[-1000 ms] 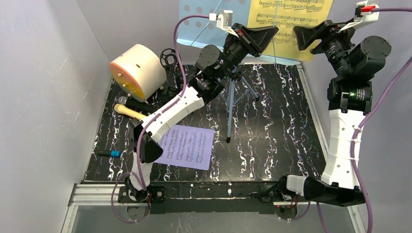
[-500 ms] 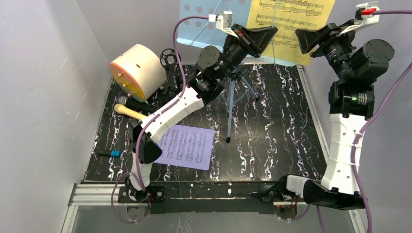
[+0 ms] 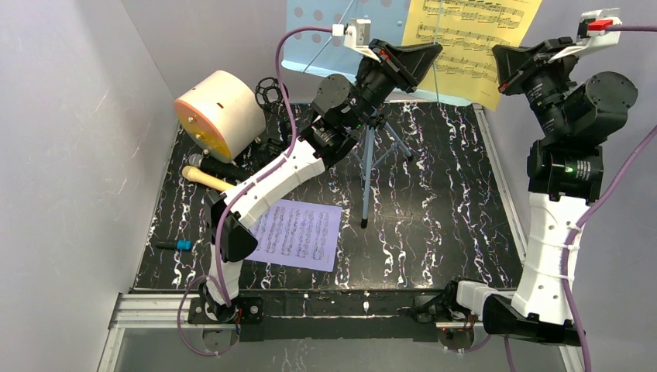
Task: Pack up the instrument practice props
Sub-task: Pick up the sheet music from the music stand.
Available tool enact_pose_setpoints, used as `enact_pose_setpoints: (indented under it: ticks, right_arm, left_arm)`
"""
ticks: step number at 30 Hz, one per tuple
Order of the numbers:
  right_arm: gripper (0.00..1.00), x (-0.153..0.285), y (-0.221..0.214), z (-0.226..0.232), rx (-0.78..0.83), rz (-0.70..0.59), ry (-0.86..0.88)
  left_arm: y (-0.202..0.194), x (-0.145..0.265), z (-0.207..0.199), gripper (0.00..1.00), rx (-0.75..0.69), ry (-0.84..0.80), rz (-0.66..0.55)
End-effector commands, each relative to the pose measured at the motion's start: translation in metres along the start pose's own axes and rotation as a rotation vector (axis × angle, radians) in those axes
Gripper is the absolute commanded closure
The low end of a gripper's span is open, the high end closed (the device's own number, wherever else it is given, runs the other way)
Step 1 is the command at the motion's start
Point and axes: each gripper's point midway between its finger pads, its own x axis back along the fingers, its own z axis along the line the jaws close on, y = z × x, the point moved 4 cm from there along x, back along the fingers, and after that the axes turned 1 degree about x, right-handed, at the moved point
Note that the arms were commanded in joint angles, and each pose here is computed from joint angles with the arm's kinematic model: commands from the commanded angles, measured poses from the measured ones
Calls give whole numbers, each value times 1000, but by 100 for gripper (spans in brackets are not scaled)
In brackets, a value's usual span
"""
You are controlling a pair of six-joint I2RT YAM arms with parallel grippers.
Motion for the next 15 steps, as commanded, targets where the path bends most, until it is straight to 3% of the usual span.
enact_pose_setpoints:
  ticks: [1, 15]
  right_arm:
    - [99, 19, 21, -10, 58, -73, -146]
    - [99, 84, 27, -45, 84, -180, -581]
  left_arm:
    - [20, 6, 3, 100, -45, 61, -30]
    - [5, 5, 23, 95, -45, 140, -22]
